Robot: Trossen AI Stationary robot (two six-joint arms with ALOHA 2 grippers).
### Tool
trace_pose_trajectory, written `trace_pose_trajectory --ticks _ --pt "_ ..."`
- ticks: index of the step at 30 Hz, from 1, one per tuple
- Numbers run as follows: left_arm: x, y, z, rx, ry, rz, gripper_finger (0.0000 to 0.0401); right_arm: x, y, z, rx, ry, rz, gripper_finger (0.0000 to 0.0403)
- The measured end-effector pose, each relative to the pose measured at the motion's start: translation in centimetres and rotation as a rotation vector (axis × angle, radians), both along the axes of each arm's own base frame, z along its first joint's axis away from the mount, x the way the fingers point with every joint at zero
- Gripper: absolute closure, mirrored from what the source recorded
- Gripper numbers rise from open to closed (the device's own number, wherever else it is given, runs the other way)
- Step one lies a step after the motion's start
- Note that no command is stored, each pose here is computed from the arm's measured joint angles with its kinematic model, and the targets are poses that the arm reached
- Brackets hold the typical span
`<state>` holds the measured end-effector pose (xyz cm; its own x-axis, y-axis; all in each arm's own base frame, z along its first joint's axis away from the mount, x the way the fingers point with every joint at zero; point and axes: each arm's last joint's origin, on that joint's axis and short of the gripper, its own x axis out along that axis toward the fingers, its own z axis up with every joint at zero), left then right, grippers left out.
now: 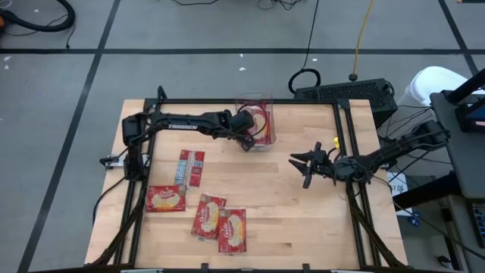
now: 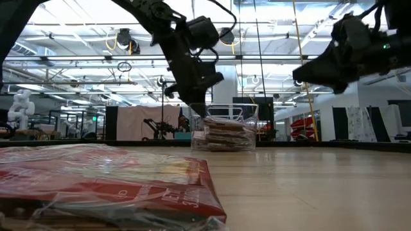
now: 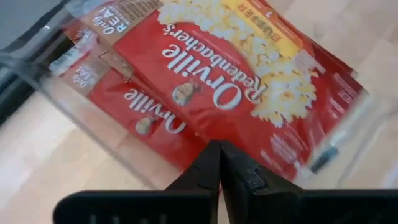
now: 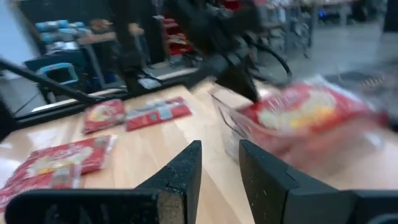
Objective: Sort popcorn bags into baskets
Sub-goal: Put the red popcorn pack into the transparent bin, then adjust the transparent bin
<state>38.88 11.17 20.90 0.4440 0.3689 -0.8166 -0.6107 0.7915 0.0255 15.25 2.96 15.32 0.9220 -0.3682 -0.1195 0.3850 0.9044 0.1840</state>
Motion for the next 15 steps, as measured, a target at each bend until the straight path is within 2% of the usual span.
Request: trace_pose_trajectory --ticks 2,5,9,12,15 --pt "-0.6 -0.6 1.2 0.039 0.017 -0.014 0.0396 0.2 0.0 -0.5 0.037 0.014 -0.041 0.0301" --pt "-2.5 -1.7 4.2 0.151 0.065 0.017 0.0392 0.8 0.0 -1.2 0.064 0.049 -0.076 0.0309" --pt "-5.1 -3.7 7.4 0.236 0.013 -0.014 0.0389 2.8 0.1 -1.4 0.022 0.126 -0.074 0.0334" --pt "-7.1 -6.2 8.0 0.248 -0.081 -0.066 0.0396 4.6 -0.2 -1.5 -0.055 0.202 -0.079 0.0364" --pt "-9.0 -8.8 7.1 0.248 -0.165 -0.134 0.0394 6.2 -1.0 -2.0 -0.104 0.269 -0.098 0.0393"
